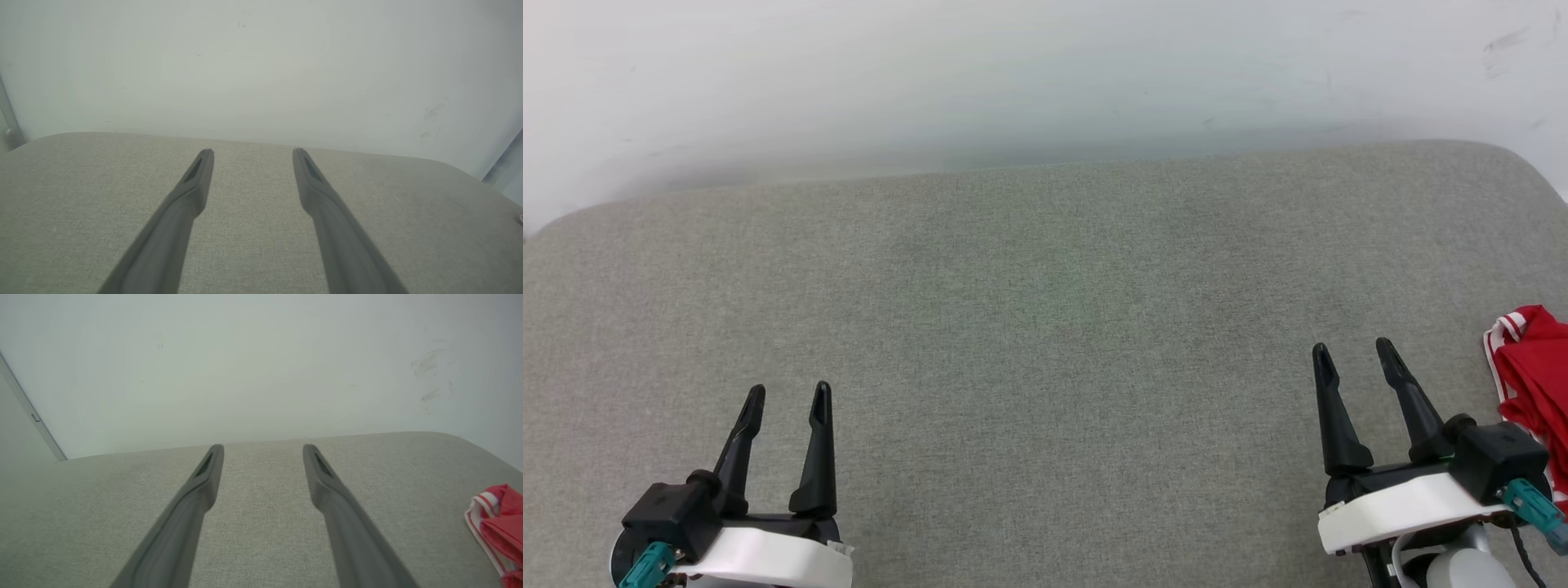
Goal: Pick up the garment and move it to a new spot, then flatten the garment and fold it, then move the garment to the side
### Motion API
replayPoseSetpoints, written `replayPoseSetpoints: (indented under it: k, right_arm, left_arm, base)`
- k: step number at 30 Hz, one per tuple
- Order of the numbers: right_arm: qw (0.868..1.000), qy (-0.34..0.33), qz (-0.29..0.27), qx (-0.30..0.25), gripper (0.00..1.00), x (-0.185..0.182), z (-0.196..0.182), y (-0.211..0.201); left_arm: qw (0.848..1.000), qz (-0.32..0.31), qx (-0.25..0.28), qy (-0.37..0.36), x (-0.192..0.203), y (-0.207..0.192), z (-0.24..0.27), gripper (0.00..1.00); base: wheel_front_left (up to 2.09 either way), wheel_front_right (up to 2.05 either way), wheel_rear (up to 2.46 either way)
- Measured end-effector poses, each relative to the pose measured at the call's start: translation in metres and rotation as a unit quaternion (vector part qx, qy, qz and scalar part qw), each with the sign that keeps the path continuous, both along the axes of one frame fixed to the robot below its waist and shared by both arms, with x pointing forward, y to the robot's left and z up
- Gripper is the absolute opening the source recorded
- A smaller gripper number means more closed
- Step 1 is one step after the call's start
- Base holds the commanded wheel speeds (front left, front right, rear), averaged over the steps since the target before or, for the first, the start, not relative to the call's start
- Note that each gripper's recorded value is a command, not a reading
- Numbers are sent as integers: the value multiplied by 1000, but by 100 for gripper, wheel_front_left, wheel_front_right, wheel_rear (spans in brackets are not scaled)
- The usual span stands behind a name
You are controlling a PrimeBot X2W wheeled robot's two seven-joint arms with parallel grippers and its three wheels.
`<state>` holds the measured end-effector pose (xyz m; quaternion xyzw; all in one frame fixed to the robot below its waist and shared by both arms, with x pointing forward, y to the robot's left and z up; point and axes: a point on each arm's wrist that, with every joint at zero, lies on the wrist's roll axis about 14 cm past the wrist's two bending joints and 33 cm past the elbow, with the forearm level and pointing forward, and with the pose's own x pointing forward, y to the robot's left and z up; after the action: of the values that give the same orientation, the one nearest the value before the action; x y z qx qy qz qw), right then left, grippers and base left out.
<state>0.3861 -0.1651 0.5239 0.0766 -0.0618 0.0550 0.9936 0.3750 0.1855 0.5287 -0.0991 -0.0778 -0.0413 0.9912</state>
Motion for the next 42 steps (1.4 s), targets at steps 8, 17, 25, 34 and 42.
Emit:
replayPoseSetpoints:
  k: [8,17,25,34,42]
  right_arm:
    - [1000,-2,-2,0,100,1,0,-1]
    - [998,40,-9,40,0,-6,-22,-4]
    - [992,56,-19,113,0,-6,-26,-10]
    - [978,71,-29,195,0,-6,-30,-17]
    - [964,81,-33,252,0,-6,-32,-21]
  left_arm:
    - [1000,7,-11,-3,0,3,2,100]
    - [998,12,-53,37,-5,4,-20,0]
    - [991,19,-122,55,-4,8,-26,0]
    - [977,23,-199,70,-1,12,-31,0]
    - [964,24,-253,79,0,13,-33,0]
  base:
    - [0,0,0]
    - [0,0,0]
    - [0,0,0]
    - [0,0,0]
    - [0,0,0]
